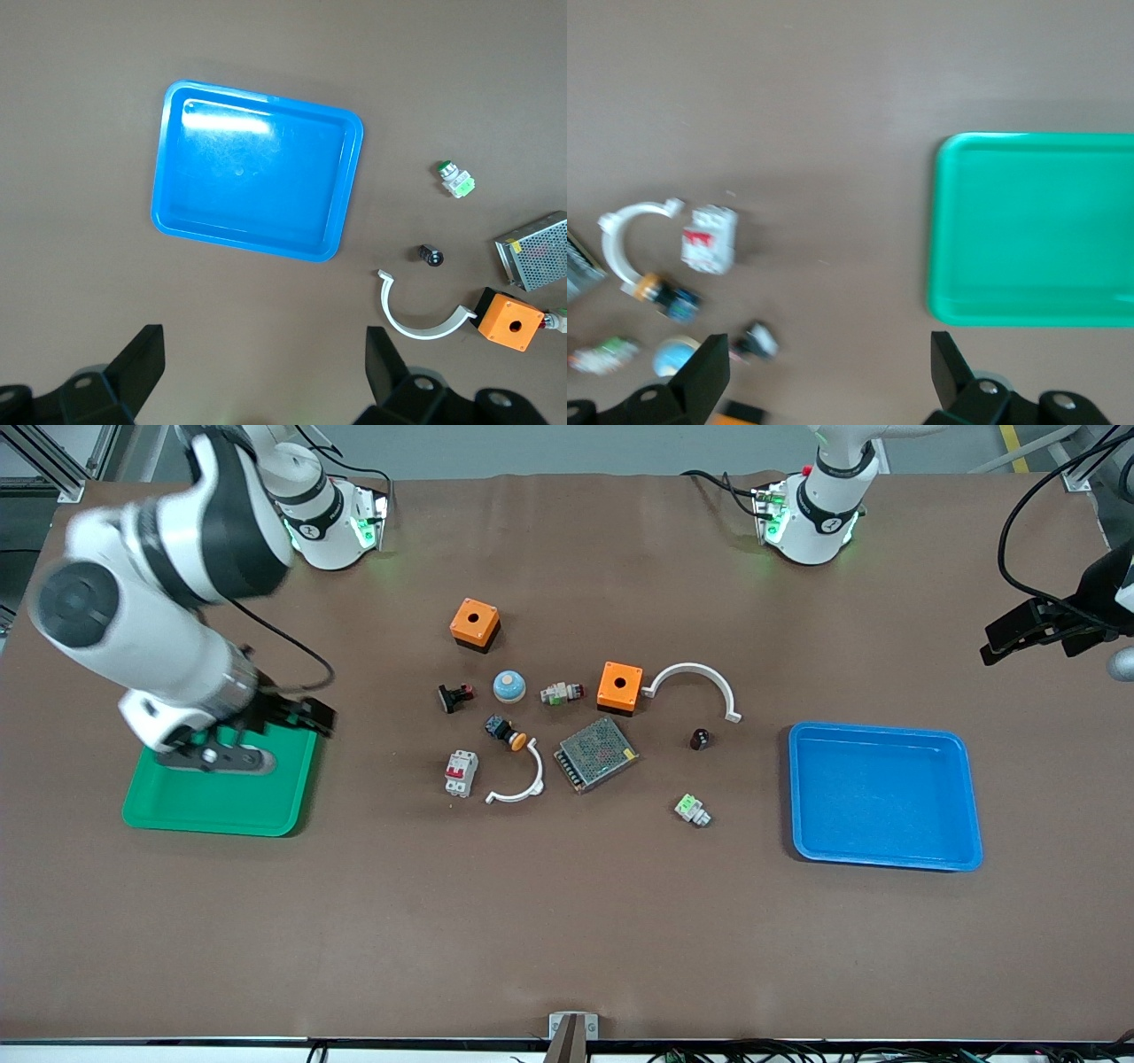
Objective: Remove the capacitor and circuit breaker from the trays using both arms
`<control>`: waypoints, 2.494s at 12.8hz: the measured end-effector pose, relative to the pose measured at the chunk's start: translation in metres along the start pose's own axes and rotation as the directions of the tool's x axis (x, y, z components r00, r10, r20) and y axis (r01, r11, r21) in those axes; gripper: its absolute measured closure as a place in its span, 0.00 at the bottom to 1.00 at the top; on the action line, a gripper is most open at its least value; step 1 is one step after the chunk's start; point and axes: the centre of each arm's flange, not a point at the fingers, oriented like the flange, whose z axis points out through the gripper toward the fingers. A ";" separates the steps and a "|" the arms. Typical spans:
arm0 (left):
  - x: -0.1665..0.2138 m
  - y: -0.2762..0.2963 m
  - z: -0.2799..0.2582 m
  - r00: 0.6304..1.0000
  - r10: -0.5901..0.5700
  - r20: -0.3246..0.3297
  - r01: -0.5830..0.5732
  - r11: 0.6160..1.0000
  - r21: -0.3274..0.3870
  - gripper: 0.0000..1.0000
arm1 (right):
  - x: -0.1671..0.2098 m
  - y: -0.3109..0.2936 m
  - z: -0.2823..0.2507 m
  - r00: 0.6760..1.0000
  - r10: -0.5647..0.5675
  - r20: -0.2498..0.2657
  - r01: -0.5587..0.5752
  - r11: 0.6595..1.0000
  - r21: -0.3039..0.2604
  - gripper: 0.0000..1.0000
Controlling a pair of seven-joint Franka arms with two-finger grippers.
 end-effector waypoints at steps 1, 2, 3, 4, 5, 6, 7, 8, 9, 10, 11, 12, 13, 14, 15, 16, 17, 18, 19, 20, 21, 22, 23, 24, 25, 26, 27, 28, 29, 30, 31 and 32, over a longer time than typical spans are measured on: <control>-0.001 0.003 0.000 1.000 0.005 0.001 -0.005 1.000 0.000 0.00 | -0.009 0.003 -0.031 1.000 -0.019 -0.004 0.019 0.999 -0.032 0.00; -0.001 0.008 0.000 1.000 0.015 0.002 -0.015 1.000 0.000 0.00 | -0.019 0.007 -0.059 0.999 -0.036 -0.012 0.035 0.998 -0.042 0.00; -0.003 0.014 0.001 1.000 0.025 0.002 -0.025 1.000 0.000 0.00 | -0.028 0.018 -0.082 0.997 -0.065 -0.027 0.064 0.997 -0.040 0.00; -0.004 0.017 0.000 0.999 0.032 0.003 -0.032 0.999 0.000 0.00 | -0.034 0.038 -0.099 0.994 -0.099 -0.041 0.098 0.995 -0.033 0.00; -0.006 0.019 -0.001 0.999 0.036 0.005 -0.036 0.999 0.000 0.00 | -0.037 0.068 -0.108 0.990 -0.132 -0.050 0.131 0.991 -0.023 0.00; -0.008 0.021 -0.002 0.999 0.039 0.006 -0.039 0.999 0.001 0.00 | -0.037 0.105 -0.113 0.987 -0.149 -0.057 0.148 0.989 -0.016 0.00; -0.010 0.023 -0.004 0.999 0.043 0.005 -0.043 0.999 0.001 0.00 | -0.037 0.139 -0.114 0.987 -0.148 -0.059 0.147 0.989 -0.013 0.00; -0.012 0.024 -0.005 0.999 0.047 0.004 -0.047 0.999 0.001 0.00 | -0.036 0.166 -0.113 0.989 -0.131 -0.062 0.130 0.991 -0.011 0.00; -0.013 0.026 -0.006 0.999 0.050 0.002 -0.050 0.999 0.001 0.00 | -0.036 0.188 -0.112 0.992 -0.103 -0.069 0.103 0.995 -0.011 0.00; -0.014 0.026 -0.007 0.999 0.051 0.001 -0.051 0.999 0.001 0.00 | -0.036 0.203 -0.113 0.994 -0.079 -0.080 0.078 0.997 -0.011 0.00; -0.015 0.027 -0.008 0.999 0.053 0.001 -0.053 0.999 0.002 0.00 | -0.036 0.213 -0.113 0.995 -0.060 -0.085 0.060 0.998 -0.008 0.00; -0.016 0.030 -0.008 0.998 0.057 0.001 -0.057 0.998 0.002 0.00 | -0.037 0.219 -0.113 0.995 -0.047 -0.089 0.048 0.999 0.002 0.00; -0.018 0.034 -0.008 0.998 0.065 0.002 -0.065 0.998 0.002 0.00 | -0.037 0.223 -0.113 0.994 -0.036 -0.099 0.039 0.999 0.031 0.00; -0.019 0.037 -0.008 0.997 0.071 0.003 -0.071 0.997 0.003 0.00 | -0.036 0.225 -0.114 0.993 -0.026 -0.116 0.034 0.997 0.068 0.00; -0.019 0.040 -0.007 0.997 0.076 0.005 -0.076 0.997 0.003 0.00 | -0.035 0.227 -0.116 0.991 -0.017 -0.134 0.030 0.995 0.097 0.00; -0.020 0.042 -0.006 0.997 0.080 0.006 -0.080 0.997 0.003 0.00 | -0.034 0.227 -0.116 0.990 -0.014 -0.142 0.030 0.994 0.108 0.00; -0.020 0.044 -0.006 0.996 0.084 0.006 -0.084 0.996 0.003 0.00 | -0.033 0.226 -0.117 0.989 -0.014 -0.146 0.030 0.993 0.110 0.00; -0.021 0.045 -0.006 0.996 0.086 0.007 -0.086 0.996 0.004 0.00 | -0.032 0.226 -0.117 0.988 -0.013 -0.152 0.030 0.994 0.110 0.00; -0.021 0.045 -0.005 0.996 0.087 0.010 -0.087 0.996 0.004 0.00 | -0.032 0.226 -0.117 0.988 -0.013 -0.153 0.030 0.994 0.109 0.00; -0.021 0.045 -0.004 0.996 0.086 0.011 -0.086 0.996 0.004 0.00 | -0.032 0.226 -0.117 0.988 -0.013 -0.153 0.030 0.994 0.109 0.00; -0.021 0.045 -0.004 0.996 0.086 0.011 -0.086 0.996 0.004 0.00 | -0.032 0.226 -0.116 0.988 -0.012 -0.154 0.029 0.994 0.109 0.00; -0.021 0.045 -0.004 0.996 0.086 0.011 -0.086 0.996 0.004 0.00 | -0.031 0.227 -0.116 0.988 -0.009 -0.153 0.026 0.994 0.109 0.00; -0.021 0.045 -0.004 0.996 0.086 0.011 -0.086 0.996 0.004 0.00 | -0.031 0.229 -0.115 0.988 -0.005 -0.152 0.022 0.994 0.111 0.00; -0.021 0.045 -0.005 0.996 0.086 0.010 -0.086 0.996 0.004 0.00 | -0.030 0.229 -0.113 0.989 -0.004 -0.150 0.022 0.993 0.113 0.00; -0.021 0.045 -0.005 0.996 0.085 0.009 -0.085 0.996 0.004 0.00 | -0.029 0.229 -0.112 0.989 -0.005 -0.150 0.022 0.993 0.113 0.00; -0.022 0.045 -0.006 0.996 0.085 0.007 -0.085 0.996 0.004 0.00 | -0.028 0.231 -0.112 0.988 -0.002 -0.154 0.019 0.993 0.114 0.00; -0.023 0.044 -0.008 0.996 0.085 0.004 -0.085 0.996 0.004 0.00 | -0.028 0.235 -0.113 0.987 0.005 -0.158 0.013 0.993 0.116 0.00; -0.024 0.044 -0.010 0.996 0.085 0.001 -0.085 0.996 0.004 0.00 | -0.028 0.239 -0.114 0.987 0.012 -0.161 0.007 0.993 0.118 0.00; -0.025 0.044 -0.011 0.996 0.085 -0.002 -0.085 0.996 0.004 0.00 | -0.029 0.242 -0.114 0.987 0.017 -0.162 0.002 0.993 0.119 0.00; -0.026 0.043 -0.013 0.996 0.084 -0.005 -0.084 0.996 0.004 0.00 | -0.029 0.243 -0.115 0.986 0.020 -0.164 0.000 0.993 0.120 0.00; -0.026 0.042 -0.013 0.997 0.081 -0.006 -0.081 0.997 0.004 0.00 | -0.029 0.244 -0.116 0.986 0.020 -0.167 0.000 0.993 0.119 0.00; -0.026 0.040 -0.013 0.997 0.078 -0.006 -0.078 0.997 0.004 0.00 | -0.029 0.244 -0.118 0.985 0.020 -0.170 0.001 0.993 0.119 0.00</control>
